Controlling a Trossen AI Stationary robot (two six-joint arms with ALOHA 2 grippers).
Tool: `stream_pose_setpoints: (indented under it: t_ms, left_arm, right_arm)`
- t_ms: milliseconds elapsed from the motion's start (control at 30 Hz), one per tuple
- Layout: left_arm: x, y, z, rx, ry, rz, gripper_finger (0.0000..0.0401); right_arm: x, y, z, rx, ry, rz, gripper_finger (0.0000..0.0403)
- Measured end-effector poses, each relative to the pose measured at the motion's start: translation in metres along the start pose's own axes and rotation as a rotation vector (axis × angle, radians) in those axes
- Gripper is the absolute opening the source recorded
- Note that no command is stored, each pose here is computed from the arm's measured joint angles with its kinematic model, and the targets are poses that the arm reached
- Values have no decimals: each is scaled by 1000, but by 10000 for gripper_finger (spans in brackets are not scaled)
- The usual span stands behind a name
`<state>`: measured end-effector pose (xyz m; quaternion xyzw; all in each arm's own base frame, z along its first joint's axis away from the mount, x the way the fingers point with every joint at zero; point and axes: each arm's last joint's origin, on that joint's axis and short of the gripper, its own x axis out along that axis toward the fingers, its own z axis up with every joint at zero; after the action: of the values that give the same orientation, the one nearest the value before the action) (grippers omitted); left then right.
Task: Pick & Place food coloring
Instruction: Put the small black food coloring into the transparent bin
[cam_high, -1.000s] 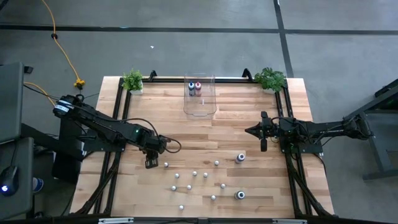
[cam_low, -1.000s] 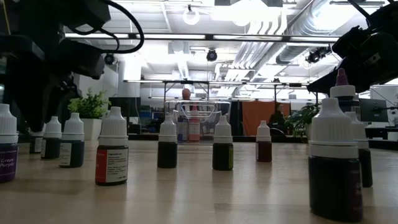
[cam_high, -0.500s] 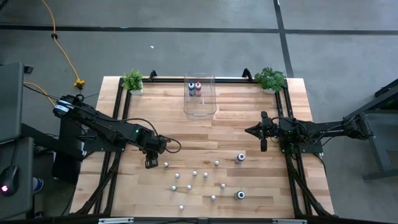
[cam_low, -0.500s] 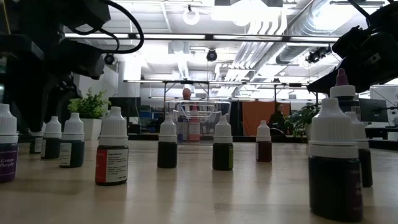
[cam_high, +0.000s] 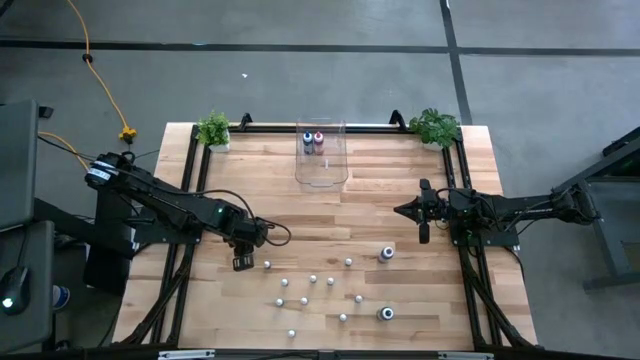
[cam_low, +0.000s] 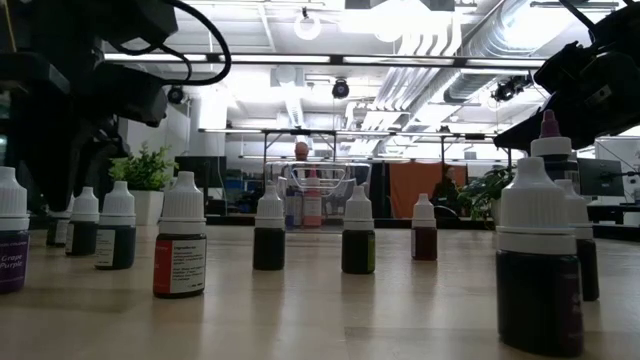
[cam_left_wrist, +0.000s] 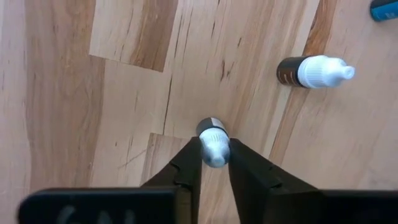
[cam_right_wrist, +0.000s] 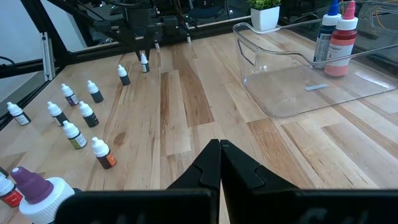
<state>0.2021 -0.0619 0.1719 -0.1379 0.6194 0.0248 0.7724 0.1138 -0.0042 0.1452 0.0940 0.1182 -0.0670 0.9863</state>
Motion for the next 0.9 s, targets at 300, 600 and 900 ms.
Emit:
stream_pose_setpoints:
  t_ms: [300, 600, 900]
  left_arm:
    - [0, 0, 0, 0, -3, -1, 39]
    - [0, 0, 1, -82, -19, 6, 39]
    - [0, -2, 4, -150, -53, -7, 39]
  right_arm:
    - [0, 0, 0, 0, 0, 0, 0]
    - [0, 0, 0, 0, 0, 0, 0]
    - [0, 0, 0, 0, -1, 0, 0]
